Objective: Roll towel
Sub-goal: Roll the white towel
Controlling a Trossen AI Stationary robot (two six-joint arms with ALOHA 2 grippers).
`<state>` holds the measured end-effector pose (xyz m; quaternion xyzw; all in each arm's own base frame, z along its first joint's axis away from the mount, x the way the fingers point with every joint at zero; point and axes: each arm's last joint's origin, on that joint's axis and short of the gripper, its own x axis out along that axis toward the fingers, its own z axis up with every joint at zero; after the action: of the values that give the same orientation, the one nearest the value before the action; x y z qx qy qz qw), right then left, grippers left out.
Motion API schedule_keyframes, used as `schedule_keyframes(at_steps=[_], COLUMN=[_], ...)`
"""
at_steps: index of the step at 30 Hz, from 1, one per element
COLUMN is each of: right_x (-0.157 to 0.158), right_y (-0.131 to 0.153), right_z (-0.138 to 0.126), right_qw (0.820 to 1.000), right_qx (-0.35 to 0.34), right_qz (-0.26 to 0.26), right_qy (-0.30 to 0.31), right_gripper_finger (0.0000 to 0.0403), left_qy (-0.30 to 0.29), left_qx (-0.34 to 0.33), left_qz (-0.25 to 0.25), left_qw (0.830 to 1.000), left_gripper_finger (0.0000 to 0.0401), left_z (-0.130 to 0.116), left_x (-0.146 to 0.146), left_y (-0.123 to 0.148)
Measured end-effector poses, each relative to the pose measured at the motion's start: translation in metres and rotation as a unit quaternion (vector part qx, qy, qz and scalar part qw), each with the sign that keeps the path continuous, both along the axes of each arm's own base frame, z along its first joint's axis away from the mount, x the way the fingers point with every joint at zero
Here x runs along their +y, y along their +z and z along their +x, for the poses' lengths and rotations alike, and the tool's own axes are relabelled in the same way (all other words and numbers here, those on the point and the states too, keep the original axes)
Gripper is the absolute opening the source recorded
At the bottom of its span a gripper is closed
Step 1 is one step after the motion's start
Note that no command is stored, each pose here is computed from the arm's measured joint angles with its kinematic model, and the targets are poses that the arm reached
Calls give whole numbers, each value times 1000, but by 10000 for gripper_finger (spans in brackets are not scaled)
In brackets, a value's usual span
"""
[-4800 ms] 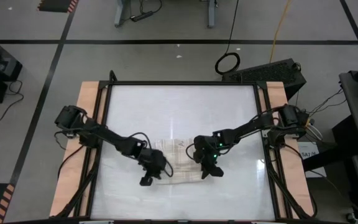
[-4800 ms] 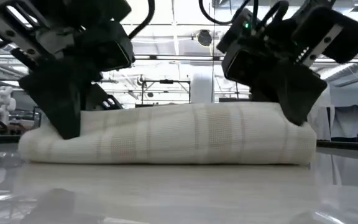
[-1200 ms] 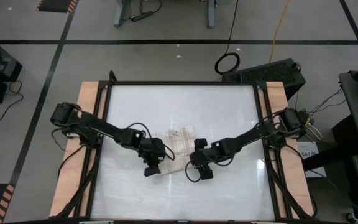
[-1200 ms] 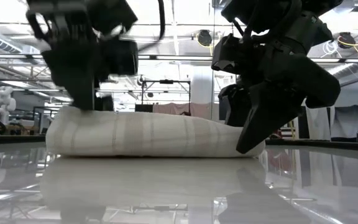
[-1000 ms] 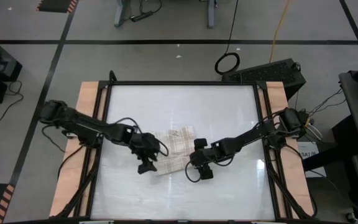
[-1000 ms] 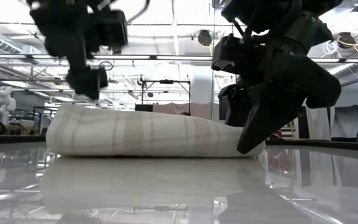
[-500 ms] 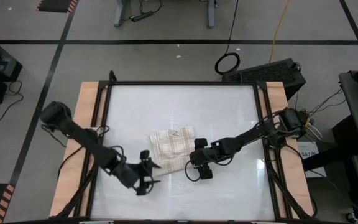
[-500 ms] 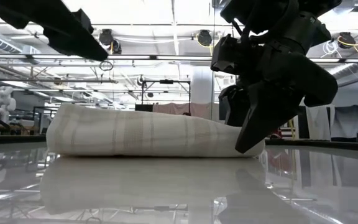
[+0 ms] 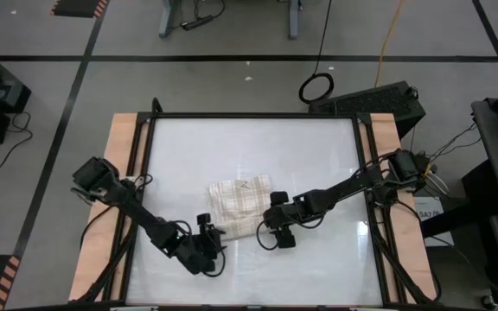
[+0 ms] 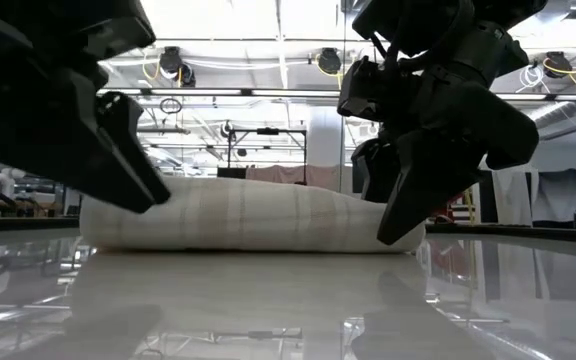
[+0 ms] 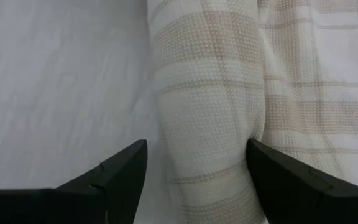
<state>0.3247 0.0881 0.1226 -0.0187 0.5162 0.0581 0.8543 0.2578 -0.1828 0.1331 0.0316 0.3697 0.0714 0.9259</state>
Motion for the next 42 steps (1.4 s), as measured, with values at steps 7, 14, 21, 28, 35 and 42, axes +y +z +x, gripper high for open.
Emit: schedule_keyframes(at_steps=[7,14,21,28,35,42], right_x=[0,0,0,1,1,1], right_y=[0,0,0,0,0,0], right_z=[0,0,0,0,-1,-1], right_qw=[1000,1000,1000,1000,999,998], right_qx=[0,0,1,1,2,1], right_qz=[1,0,2,-1,-4,-16], right_qy=[-1,-1,8,24,32,55], right_gripper_finger=[263,263,263,263,263,263], left_qy=[-18,-17,-25,-13,-12,5], left_qx=[-12,22,53,98,133,144], left_qz=[45,82,124,110,62,57], left_qw=[999,996,991,989,989,988], left_gripper_finger=[277,349,354,354,337,222], left_z=[-4,-10,-10,1,13,17], left_x=[-5,0,9,31,52,64], left_y=[1,-3,-6,-8,-8,-10])
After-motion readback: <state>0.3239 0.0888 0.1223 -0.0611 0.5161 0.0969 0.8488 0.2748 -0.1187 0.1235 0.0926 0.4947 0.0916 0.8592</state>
